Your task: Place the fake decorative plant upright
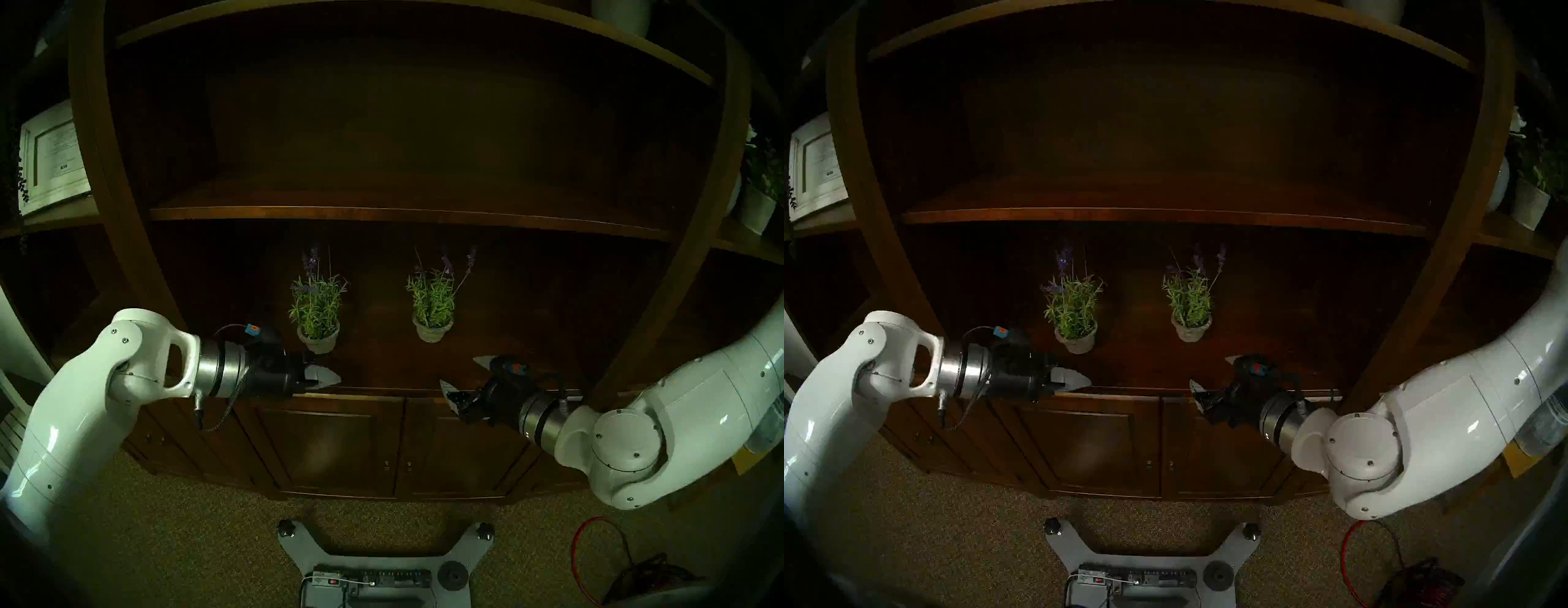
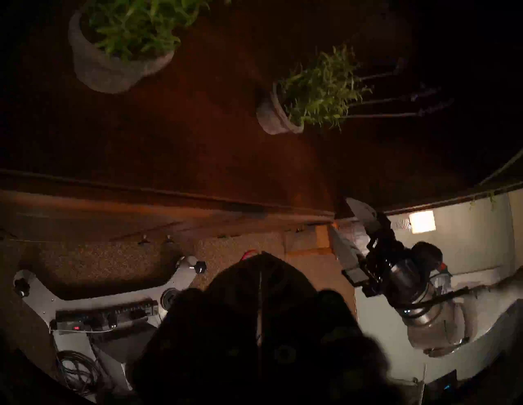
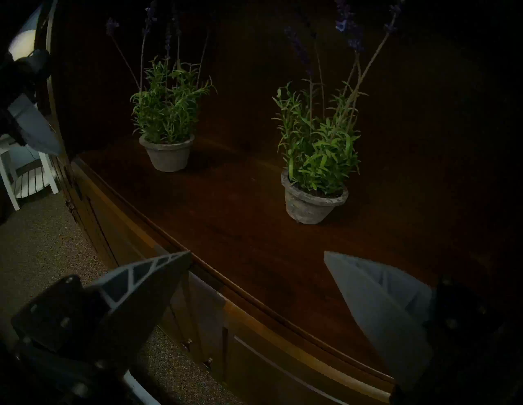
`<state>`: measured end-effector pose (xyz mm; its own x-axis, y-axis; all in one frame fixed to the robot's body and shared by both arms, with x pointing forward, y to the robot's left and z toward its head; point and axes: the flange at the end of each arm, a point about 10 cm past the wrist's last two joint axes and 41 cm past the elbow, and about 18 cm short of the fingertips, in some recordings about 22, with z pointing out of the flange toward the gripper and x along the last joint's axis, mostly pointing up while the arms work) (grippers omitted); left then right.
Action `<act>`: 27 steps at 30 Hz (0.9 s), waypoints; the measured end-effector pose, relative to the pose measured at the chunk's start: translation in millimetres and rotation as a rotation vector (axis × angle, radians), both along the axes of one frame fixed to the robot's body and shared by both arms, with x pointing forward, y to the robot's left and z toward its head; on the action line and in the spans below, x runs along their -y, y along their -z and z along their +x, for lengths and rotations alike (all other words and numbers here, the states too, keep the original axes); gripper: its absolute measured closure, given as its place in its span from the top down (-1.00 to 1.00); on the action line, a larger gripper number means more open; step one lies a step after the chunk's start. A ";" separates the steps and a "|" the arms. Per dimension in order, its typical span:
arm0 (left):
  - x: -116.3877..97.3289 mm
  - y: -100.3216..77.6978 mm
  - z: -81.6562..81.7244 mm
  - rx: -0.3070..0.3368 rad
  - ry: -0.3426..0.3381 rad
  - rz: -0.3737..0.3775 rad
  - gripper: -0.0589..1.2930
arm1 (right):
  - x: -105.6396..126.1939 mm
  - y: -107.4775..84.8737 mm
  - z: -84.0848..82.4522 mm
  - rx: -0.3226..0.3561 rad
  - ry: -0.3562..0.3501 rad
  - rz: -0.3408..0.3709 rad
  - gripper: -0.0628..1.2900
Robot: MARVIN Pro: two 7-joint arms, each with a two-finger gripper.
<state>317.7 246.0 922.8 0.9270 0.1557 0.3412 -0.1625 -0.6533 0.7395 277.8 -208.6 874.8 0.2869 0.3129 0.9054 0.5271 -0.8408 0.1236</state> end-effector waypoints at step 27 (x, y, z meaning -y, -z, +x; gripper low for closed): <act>28.1 -22.6 -65.2 0.193 0.174 0.440 -0.94 | 0.2 0.6 -0.5 -0.002 0.002 -0.001 0.90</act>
<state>252.6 217.9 945.4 0.8399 -0.1924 0.5075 -0.4031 -0.8472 0.3460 277.3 -208.8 874.2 0.2891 0.3132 0.9046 0.5261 -0.8415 0.1232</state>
